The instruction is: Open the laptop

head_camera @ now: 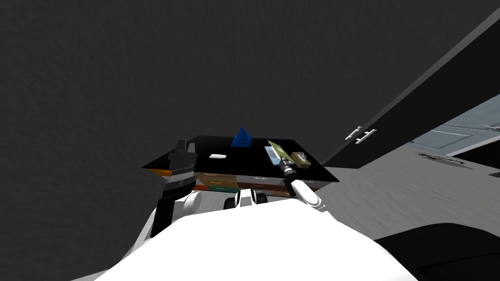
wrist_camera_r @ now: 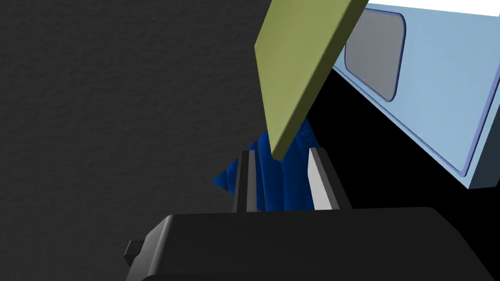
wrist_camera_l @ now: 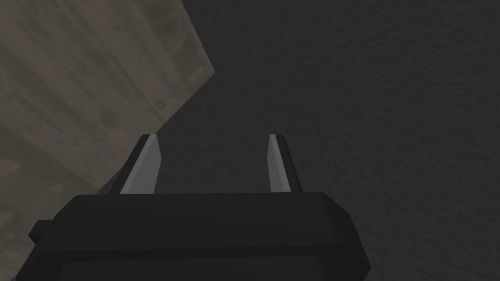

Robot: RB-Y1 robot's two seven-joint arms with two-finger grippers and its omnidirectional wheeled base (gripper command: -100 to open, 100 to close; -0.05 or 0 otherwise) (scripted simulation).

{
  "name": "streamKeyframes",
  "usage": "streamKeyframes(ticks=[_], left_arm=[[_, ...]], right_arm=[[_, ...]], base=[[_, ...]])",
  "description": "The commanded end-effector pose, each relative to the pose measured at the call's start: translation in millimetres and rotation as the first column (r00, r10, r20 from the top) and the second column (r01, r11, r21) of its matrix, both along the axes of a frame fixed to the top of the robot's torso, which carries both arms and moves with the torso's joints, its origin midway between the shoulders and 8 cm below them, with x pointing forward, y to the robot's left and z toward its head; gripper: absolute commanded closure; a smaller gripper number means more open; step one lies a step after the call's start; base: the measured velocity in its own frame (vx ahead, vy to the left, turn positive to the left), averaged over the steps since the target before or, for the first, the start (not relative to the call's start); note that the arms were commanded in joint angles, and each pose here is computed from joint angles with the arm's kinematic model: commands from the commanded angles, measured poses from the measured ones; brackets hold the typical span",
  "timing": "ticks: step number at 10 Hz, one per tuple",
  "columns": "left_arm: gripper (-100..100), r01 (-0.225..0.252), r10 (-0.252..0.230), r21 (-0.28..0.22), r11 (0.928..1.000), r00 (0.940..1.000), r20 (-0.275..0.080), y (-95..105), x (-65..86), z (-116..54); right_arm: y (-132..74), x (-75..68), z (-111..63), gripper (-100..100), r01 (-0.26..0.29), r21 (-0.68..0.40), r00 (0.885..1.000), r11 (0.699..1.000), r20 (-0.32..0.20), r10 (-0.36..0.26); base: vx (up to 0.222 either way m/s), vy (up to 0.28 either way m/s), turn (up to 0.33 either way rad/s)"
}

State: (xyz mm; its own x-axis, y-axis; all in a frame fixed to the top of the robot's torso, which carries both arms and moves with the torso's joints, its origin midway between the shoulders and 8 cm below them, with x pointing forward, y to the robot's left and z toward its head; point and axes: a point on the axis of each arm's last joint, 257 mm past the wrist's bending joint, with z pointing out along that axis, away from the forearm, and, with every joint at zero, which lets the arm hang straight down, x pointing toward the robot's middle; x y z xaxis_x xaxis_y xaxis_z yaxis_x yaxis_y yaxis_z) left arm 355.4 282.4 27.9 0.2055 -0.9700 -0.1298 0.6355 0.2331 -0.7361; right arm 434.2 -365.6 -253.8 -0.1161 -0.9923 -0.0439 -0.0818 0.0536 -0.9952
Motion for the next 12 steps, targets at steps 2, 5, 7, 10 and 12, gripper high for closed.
streamKeyframes(ticks=[2,5,7,10,12], left_arm=[[0,0.000,0.000,0.000,1.0000,1.0000,0.000,0.0,-0.1,0.0],[0,0.000,0.000,0.000,1.0000,1.0000,0.000,0.0,-0.1,0.0],[0,0.000,0.000,0.000,1.0000,1.0000,0.000,0.0,-0.1,0.0],[0,0.000,0.000,0.000,1.0000,1.0000,0.000,0.0,-0.1,0.0],[0,0.000,0.000,0.000,1.0000,1.0000,0.000,0.0,-0.1,0.0]], right_arm=[[-23,-0.9,19.6,-100,-0.030,0.001,1.000,1.000,-0.001,0.030],[-36,-1.1,36.6,-100,-0.058,0.000,0.998,0.998,-0.001,0.058],[-40,-1.1,42.7,-100,-0.068,0.000,0.998,0.998,0.000,0.068],[-43,-1.4,51.4,-100,-0.083,-0.002,0.997,0.997,-0.001,0.083],[-43,-1.4,52.1,0,-0.084,-0.001,0.996,0.996,-0.001,0.084]], base=[[0.053,0.112,-0.146],[0.035,0.094,-0.102],[0.013,0.038,-0.045],[0.019,0.066,-0.062],[0.000,0.004,0.000]])
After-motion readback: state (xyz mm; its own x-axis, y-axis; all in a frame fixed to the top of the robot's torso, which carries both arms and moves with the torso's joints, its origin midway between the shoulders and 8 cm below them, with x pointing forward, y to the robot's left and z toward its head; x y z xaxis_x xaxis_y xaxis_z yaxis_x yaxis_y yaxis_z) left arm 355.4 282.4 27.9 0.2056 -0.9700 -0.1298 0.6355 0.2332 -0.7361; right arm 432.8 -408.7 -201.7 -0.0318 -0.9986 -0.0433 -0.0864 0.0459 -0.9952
